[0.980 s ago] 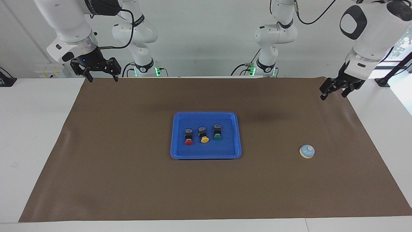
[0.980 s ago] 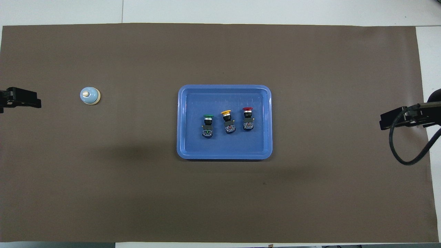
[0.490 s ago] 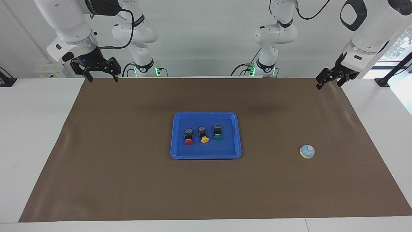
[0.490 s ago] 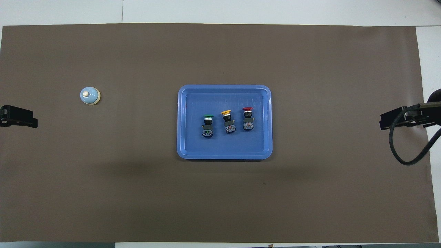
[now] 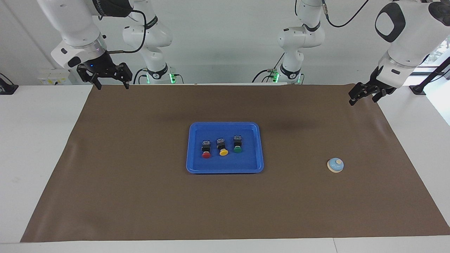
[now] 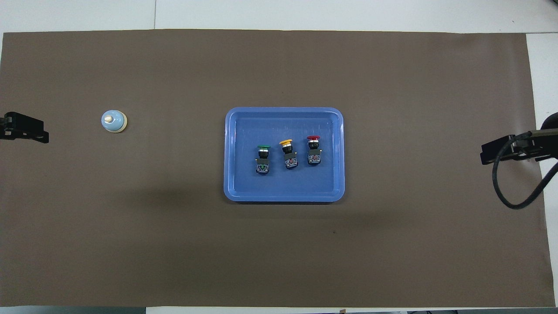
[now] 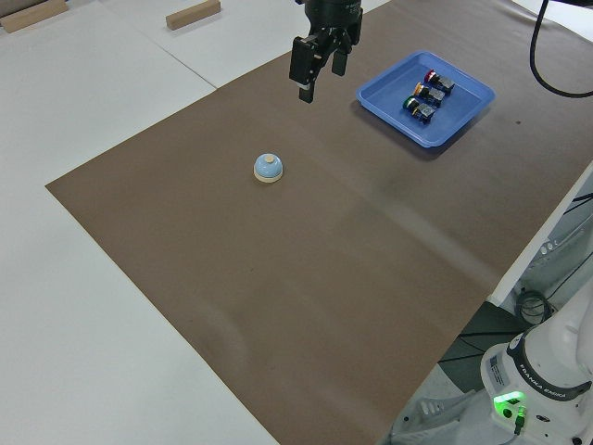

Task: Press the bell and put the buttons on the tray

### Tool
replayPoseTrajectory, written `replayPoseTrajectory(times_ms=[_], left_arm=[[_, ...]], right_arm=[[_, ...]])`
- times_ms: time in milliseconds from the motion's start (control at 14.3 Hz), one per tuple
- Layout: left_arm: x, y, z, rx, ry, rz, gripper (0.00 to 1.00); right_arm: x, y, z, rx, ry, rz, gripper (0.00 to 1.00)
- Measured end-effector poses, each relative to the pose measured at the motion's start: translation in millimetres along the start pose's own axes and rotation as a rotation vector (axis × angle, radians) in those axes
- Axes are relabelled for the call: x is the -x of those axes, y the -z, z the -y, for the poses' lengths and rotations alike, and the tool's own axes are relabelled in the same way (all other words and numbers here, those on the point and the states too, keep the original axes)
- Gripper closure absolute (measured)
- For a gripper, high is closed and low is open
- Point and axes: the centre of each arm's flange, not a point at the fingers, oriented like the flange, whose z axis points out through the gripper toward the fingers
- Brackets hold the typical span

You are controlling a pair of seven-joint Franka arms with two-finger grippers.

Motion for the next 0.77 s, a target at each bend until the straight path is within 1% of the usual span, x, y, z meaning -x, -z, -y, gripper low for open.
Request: replayPoseTrajectory(times_ms=[70, 210, 770], left_arm=[[0.2, -1.1, -0.3, -0.001, 0.000, 0.019, 0.00], [1.5, -0.9, -2.0, -0.001, -0.003, 0.033, 0.00], [2.3, -0.9, 0.6, -0.001, 0.008, 0.040, 0.00]], right_arm=[[0.0, 0.0, 0.0, 0.000, 0.000, 0.000, 0.00], [0.0, 0.0, 0.0, 0.000, 0.000, 0.000, 0.00], [0.0, 0.0, 0.0, 0.000, 0.000, 0.000, 0.00]])
